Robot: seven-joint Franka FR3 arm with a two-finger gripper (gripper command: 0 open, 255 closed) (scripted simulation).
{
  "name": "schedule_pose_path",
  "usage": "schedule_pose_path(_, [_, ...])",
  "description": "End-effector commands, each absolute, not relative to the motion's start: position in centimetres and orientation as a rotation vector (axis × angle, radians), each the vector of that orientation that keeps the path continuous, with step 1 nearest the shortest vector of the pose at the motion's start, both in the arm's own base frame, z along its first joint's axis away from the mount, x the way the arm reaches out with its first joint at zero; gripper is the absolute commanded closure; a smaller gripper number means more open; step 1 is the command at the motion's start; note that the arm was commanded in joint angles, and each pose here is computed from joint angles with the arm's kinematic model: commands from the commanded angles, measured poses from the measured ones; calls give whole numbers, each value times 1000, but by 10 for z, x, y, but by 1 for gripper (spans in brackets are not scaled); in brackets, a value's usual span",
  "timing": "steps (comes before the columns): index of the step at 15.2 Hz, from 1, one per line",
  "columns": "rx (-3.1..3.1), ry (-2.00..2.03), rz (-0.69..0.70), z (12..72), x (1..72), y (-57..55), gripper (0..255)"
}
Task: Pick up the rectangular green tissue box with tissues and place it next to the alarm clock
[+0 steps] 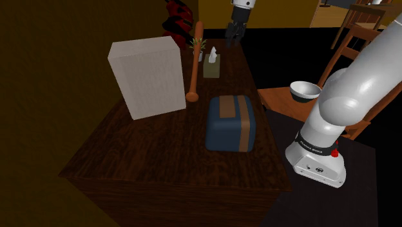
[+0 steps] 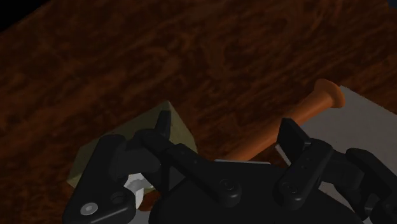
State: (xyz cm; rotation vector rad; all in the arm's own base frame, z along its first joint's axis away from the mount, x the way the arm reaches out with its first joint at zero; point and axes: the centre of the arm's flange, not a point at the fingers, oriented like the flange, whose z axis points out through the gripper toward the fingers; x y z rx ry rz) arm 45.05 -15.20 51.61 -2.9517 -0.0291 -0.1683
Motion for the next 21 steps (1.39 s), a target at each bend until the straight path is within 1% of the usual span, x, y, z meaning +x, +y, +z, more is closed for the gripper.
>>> schedule_pose_path(1, [-2920, -29, -180, 507, 472, -169, 0])
schedule_pose_path(11, [-2761, -23, -231, 459, 574, -251, 0])
schedule_pose_path(18, [-2761, -23, -231, 425, 580, -238, 0])
schedule_pose_path(21, [-2761, -23, -231, 422, 580, -237, 0])
